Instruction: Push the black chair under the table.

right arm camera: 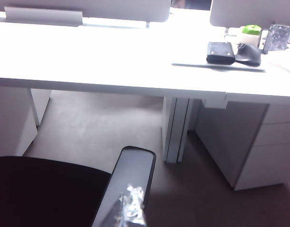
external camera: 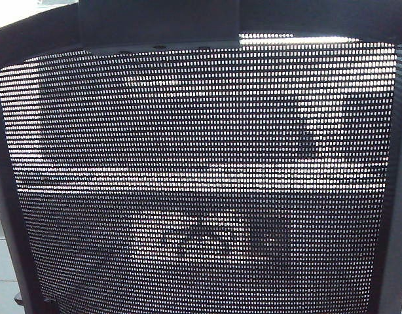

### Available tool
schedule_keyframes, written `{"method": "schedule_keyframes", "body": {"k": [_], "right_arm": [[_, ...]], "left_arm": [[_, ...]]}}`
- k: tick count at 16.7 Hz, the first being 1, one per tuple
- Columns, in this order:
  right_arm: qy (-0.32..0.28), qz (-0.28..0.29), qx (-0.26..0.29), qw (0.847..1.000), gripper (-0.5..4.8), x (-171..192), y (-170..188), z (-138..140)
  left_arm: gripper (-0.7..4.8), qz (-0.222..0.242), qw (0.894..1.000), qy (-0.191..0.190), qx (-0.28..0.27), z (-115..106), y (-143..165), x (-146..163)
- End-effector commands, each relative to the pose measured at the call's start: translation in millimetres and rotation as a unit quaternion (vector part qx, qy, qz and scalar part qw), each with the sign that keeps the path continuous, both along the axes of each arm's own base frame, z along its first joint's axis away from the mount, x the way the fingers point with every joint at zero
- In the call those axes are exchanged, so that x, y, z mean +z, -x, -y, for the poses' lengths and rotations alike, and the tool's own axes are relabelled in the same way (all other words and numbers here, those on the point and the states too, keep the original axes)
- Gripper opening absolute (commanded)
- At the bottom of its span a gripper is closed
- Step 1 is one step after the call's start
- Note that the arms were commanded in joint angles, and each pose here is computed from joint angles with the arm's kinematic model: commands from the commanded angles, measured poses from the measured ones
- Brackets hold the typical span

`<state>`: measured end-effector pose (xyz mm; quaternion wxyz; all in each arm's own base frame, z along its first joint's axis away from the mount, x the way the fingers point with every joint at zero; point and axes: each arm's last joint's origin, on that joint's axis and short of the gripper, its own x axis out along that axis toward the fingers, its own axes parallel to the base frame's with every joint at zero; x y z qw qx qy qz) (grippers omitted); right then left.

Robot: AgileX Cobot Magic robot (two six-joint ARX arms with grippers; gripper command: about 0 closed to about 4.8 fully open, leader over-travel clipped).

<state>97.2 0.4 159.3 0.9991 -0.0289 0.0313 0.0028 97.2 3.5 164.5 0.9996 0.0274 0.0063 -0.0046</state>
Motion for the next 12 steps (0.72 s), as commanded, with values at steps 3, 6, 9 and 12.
{"method": "schedule_keyframes", "body": {"k": [3,6,9,12], "right_arm": [[-0.001,0.010,0.001,1.000,-0.05,2,0,0],[-0.003,0.011,0.002,1.000,-0.05,2,0,0],[-0.053,0.026,0.015,0.998,-0.05,5,0,-1],[-0.126,0.136,0.052,0.981,-0.06,29,3,-2]], "left_arm": [[-0.06,0.006,1.000,0.005,0.000,0,0,1],[-0.05,0.006,1.000,0.006,-0.002,0,0,1],[-0.06,0.007,0.996,0.092,-0.013,1,0,3],[-0.06,0.070,0.988,0.135,-0.030,1,5,28]]}}
